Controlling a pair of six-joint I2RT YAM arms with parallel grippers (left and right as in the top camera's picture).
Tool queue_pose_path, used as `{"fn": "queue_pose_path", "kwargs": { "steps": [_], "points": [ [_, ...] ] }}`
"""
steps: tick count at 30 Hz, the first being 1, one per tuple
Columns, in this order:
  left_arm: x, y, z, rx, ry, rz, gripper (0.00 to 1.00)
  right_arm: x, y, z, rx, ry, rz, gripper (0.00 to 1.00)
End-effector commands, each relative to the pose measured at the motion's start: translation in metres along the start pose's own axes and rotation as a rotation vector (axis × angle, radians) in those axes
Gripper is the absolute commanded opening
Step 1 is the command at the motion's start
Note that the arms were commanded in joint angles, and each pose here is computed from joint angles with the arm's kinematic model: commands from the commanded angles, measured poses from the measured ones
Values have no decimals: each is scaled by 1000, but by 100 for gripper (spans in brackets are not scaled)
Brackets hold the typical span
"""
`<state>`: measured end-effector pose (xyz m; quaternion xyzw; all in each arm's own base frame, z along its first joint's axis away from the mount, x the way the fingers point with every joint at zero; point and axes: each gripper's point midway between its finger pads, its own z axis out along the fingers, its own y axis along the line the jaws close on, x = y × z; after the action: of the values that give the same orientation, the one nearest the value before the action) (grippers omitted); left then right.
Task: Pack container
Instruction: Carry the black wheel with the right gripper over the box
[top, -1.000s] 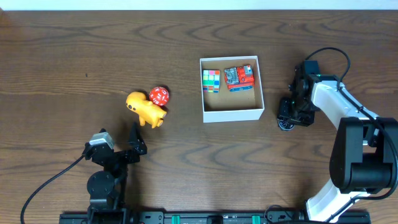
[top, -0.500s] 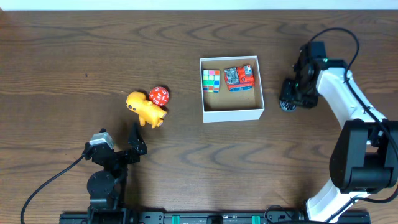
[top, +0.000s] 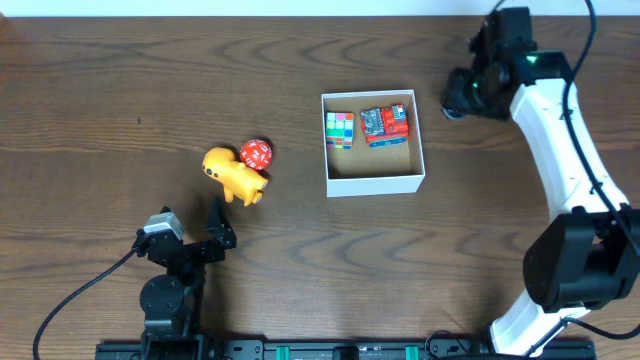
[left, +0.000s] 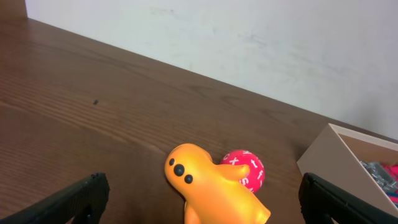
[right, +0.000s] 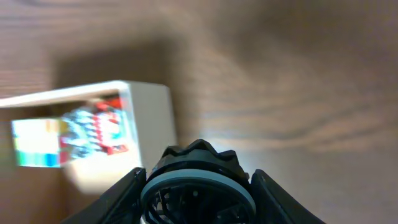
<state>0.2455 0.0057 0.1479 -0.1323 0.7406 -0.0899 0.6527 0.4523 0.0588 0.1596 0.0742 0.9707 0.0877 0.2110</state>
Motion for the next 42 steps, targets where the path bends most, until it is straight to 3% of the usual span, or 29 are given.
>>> {"fn": "queue_pose_path", "kwargs": {
  "steps": [1,12,25,42],
  "points": [
    [17,8,1,-30,50,19,98,-10,35,-5,-56,-47,-51,49],
    [17,8,1,-30,50,19,98,-19,120,-9,-187,-182,-150,49],
    [17,8,1,-30,50,19,98,4,178,32,-255,-149,-166,53],
    [17,8,1,-30,50,19,98,33,187,68,-230,-61,-171,54]
  ]
}}
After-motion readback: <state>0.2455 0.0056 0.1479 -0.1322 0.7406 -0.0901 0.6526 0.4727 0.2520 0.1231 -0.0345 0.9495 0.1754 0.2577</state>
